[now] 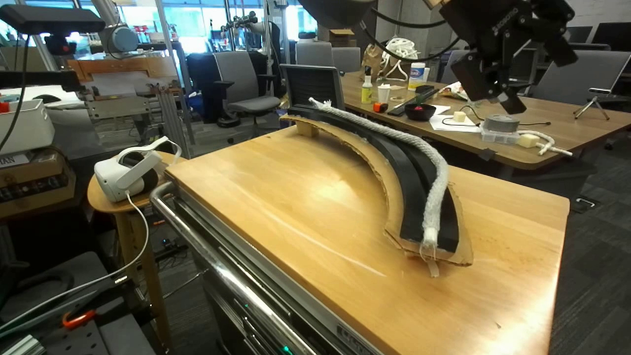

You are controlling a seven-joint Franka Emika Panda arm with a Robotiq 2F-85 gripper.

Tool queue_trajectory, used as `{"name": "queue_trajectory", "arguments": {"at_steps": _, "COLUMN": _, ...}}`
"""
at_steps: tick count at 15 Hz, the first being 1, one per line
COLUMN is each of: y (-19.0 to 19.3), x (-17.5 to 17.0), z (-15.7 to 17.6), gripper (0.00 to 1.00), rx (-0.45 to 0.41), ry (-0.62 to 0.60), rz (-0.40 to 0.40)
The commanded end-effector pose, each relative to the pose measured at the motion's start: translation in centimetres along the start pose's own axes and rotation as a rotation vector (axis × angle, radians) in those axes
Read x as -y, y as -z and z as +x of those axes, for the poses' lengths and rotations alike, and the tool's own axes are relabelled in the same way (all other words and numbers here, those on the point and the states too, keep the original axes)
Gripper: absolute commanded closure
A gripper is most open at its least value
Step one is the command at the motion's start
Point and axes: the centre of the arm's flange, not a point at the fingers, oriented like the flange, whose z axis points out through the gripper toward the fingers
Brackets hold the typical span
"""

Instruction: Place the rope on the platform

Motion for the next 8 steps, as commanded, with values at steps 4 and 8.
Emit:
{"name": "queue_trajectory", "arguments": {"at_steps": 4, "y": 2.0, "x": 0.4, "z": -2.7, "gripper": 0.00, "rx": 0.068, "ry": 0.013, "rz": -0.042}}
{"name": "queue_trajectory", "arguments": {"at_steps": 8, "y": 1.1, "x": 0.9, "z": -2.0, "gripper": 0.00, "rx": 0.067, "ry": 0.025, "rz": -0.028}}
